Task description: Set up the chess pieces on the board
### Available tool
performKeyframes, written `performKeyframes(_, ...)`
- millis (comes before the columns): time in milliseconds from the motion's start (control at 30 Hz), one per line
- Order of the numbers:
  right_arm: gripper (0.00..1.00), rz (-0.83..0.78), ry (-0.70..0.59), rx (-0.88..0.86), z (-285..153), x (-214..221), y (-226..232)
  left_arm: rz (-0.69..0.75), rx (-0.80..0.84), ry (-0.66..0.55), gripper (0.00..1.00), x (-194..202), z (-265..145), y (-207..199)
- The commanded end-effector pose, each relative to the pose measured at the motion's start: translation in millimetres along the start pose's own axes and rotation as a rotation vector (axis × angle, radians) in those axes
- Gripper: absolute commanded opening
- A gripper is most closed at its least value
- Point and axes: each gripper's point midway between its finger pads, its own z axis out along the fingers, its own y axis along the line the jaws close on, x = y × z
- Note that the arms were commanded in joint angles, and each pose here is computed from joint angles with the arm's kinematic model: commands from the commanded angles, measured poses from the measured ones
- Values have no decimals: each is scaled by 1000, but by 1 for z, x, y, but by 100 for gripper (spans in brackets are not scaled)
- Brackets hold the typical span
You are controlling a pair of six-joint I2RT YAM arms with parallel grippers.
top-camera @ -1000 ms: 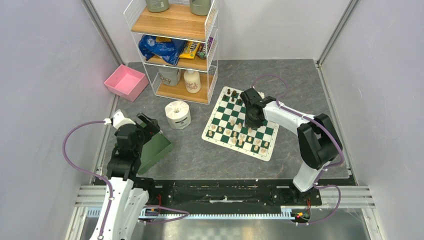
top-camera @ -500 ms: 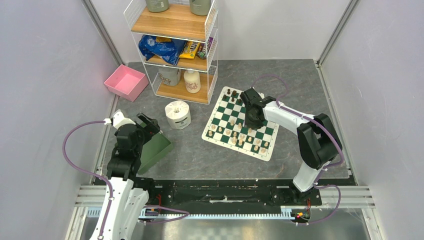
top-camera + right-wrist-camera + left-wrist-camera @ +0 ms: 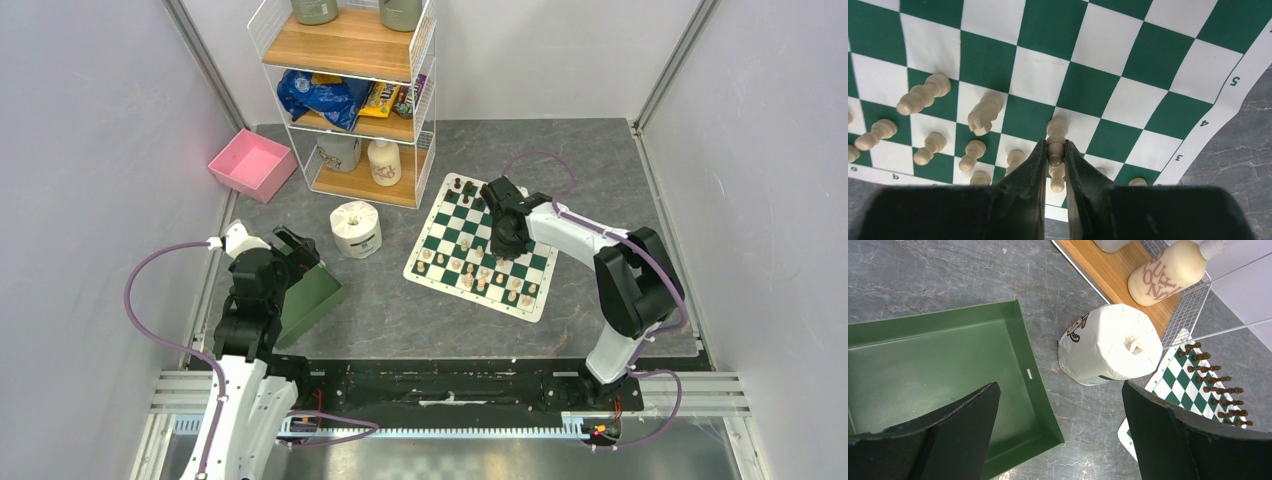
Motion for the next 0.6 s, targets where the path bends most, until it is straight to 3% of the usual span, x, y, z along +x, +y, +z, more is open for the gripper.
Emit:
performKeyframes(0,20,4,-86,-49,-32,-17,0,19,-4,-33,100,-10,-1,0)
performKeyframes(267,20,-23,-118,-173,-73,18,4,18,-2,-41,100,-11,1,-1)
performKeyframes(567,19,-90,-76,-128,-63,63,16,10,12,-31,100,-9,6,-5)
